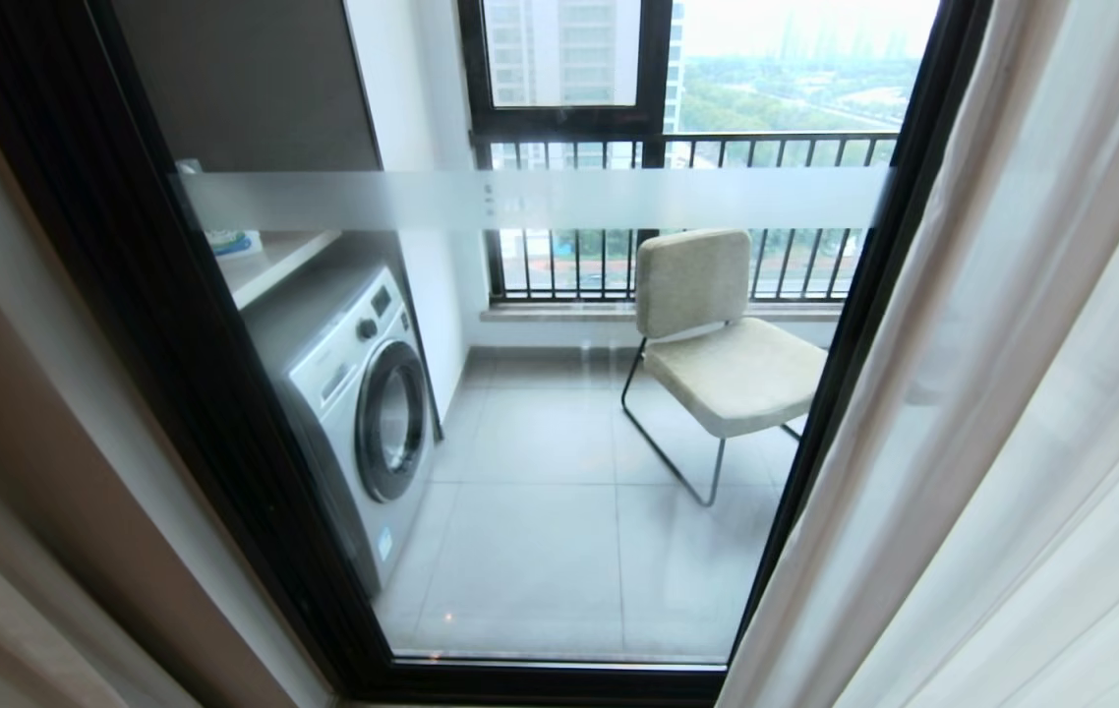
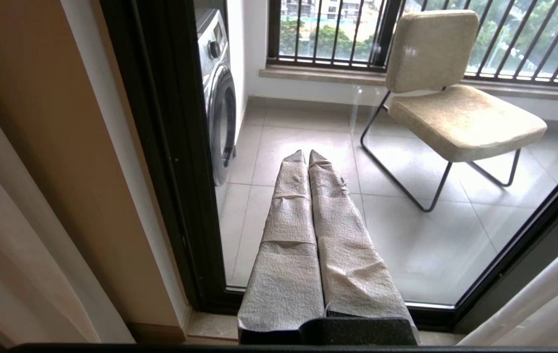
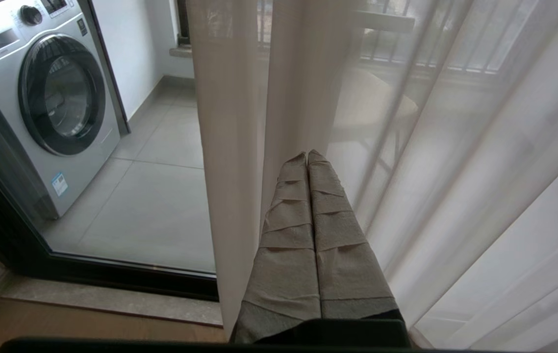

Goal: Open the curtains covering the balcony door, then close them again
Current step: Pull the inner curtains open on both sides

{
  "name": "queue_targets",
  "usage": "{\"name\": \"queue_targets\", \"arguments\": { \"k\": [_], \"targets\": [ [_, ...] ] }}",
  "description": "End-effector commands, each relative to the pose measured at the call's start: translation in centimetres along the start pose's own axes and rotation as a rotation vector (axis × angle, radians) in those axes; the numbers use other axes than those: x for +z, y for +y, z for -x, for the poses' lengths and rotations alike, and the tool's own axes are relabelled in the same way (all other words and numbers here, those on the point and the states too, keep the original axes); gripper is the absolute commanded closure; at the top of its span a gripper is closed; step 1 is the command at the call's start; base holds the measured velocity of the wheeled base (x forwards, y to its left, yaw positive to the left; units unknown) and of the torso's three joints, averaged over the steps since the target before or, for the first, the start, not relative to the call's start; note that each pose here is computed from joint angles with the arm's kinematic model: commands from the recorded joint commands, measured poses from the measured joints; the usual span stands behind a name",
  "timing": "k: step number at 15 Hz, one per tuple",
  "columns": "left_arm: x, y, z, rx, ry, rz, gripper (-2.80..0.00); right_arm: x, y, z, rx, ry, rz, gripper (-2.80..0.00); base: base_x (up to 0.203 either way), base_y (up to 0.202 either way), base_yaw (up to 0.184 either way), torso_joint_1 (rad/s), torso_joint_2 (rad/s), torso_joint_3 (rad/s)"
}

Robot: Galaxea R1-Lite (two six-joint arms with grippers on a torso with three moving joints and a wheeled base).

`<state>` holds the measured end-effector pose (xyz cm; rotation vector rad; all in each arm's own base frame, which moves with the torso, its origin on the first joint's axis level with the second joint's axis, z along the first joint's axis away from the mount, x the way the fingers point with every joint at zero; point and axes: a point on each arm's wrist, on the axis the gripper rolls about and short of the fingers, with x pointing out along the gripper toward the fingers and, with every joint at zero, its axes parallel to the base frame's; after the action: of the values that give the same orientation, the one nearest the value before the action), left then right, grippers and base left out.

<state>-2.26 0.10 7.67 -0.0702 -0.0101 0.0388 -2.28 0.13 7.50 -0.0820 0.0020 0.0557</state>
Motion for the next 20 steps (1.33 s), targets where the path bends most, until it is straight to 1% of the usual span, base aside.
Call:
{"name": "queue_targets", "arguments": {
  "k": [1, 2, 20],
  "targets": [
    [0.01, 0.00, 0.01, 0.001, -0.002, 0.001, 0.00, 0.00, 0.00, 0.00, 0.001, 0.000, 0.001, 0.00, 0.000, -0.156, -0.005, 0.000, 0.00, 0.001],
    [0.01, 0.00, 0.01, 0.001, -0.002, 0.001, 0.00, 0.00, 0.00, 0.00, 0.001, 0.000, 0.001, 0.00, 0.000, -0.099, 0.002, 0.001, 0.00, 0.002],
    [0.01, 0.00, 0.01, 0.001, -0.002, 0.001, 0.00, 0.00, 0.00, 0.00, 0.001, 0.000, 0.001, 0.00, 0.000, 0.000, 0.000, 0.000, 0.00, 0.000]
  ]
}}
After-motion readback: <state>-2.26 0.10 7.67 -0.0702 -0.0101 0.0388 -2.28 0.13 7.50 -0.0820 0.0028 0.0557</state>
